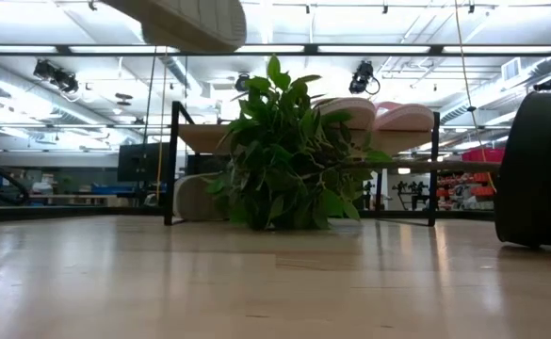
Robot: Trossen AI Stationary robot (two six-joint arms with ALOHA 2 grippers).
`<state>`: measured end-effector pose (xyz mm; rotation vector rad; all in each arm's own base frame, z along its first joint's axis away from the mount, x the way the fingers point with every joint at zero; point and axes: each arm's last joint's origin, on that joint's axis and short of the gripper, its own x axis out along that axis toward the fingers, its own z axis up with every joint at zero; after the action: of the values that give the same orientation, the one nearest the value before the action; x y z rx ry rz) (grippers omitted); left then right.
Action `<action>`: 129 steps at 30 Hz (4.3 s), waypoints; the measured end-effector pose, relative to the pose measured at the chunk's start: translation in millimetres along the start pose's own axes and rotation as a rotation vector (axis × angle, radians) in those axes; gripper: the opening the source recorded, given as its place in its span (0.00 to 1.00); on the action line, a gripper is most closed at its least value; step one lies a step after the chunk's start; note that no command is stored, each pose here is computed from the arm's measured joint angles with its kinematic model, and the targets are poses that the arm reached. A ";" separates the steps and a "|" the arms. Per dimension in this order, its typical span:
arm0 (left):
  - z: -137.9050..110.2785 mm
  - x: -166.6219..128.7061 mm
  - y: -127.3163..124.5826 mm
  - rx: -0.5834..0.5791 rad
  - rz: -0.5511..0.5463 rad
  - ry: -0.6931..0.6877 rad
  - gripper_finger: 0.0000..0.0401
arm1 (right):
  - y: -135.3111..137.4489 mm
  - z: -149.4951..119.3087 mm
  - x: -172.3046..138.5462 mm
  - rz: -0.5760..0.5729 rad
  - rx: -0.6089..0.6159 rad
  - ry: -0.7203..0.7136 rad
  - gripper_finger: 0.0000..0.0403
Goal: Pick and place slides into the shelf
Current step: Put the bottom gray slides on the shelf
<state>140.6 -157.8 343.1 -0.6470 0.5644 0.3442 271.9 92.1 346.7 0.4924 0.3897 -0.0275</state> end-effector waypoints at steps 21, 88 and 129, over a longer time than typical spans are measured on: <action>107.5 10.0 -6.5 -0.030 0.074 -0.253 0.14 | -9.5 33.5 -86.1 -0.032 -0.174 -0.226 0.03; 261.6 127.8 55.3 0.245 0.717 0.233 0.14 | -66.9 52.8 -68.7 -0.264 -0.073 -0.168 0.03; 344.9 70.5 99.8 0.294 0.360 -0.207 0.14 | -70.9 53.8 -31.9 -0.264 -0.024 -0.168 0.03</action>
<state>282.4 149.9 481.4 -0.2191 0.5184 0.6444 253.1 2.4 369.7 0.4085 0.2876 -0.3168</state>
